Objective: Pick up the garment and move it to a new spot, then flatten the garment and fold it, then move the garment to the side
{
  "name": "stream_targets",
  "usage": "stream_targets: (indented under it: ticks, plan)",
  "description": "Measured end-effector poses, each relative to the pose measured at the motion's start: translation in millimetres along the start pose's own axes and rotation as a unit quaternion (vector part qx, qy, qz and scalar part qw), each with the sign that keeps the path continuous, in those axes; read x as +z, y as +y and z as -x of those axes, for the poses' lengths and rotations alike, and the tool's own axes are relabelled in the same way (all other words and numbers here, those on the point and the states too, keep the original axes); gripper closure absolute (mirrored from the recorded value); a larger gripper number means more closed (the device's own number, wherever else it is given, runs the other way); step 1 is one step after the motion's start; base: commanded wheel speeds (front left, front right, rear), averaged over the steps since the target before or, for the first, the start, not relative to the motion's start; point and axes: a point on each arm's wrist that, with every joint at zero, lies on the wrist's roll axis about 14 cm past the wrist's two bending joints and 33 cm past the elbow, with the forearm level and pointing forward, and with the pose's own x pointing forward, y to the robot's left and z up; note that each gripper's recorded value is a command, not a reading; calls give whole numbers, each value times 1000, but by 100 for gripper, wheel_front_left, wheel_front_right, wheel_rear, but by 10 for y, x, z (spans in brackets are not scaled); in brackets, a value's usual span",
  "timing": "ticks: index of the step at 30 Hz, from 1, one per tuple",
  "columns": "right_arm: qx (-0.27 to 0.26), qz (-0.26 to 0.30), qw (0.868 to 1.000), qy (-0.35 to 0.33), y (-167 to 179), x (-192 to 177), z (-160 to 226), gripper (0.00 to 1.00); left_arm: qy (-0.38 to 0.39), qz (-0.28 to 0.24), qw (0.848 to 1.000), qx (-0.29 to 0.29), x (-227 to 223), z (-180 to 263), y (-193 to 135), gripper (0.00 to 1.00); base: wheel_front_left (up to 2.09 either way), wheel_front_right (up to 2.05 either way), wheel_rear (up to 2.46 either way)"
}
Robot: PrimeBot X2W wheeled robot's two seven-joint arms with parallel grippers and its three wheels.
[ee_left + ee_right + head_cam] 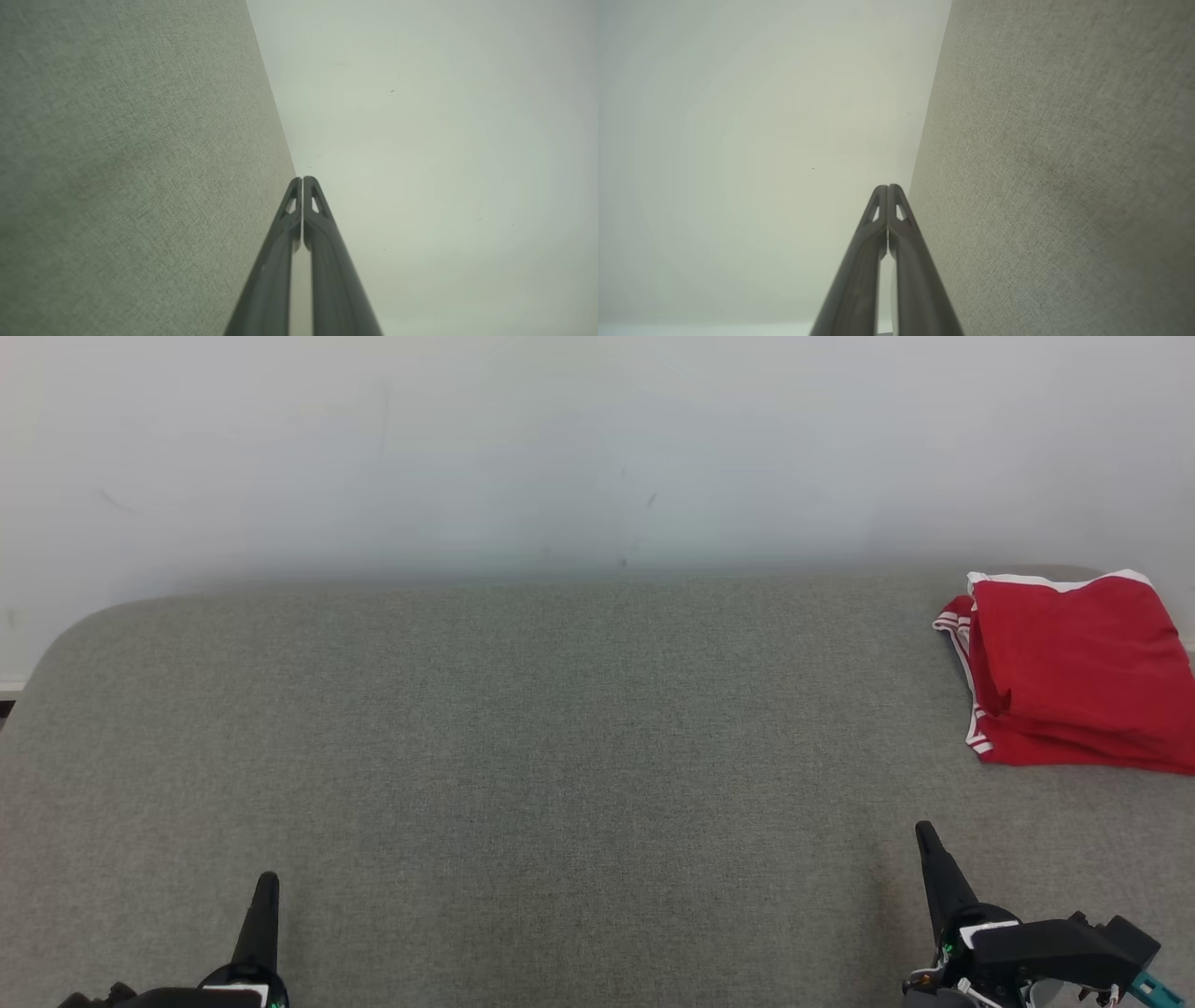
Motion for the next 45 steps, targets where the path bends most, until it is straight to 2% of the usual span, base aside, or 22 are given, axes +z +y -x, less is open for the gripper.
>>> stream_targets:
  ticks: [26,45]
  plan:
    - [16,-100,995,13,88,-51,-91,100,9,97,995,-19,3,-67,-93,100,0,0,0]
    - [17,-103,994,12,96,-50,-97,100,9,98,995,-20,3,-69,-97,100,0,0,0]
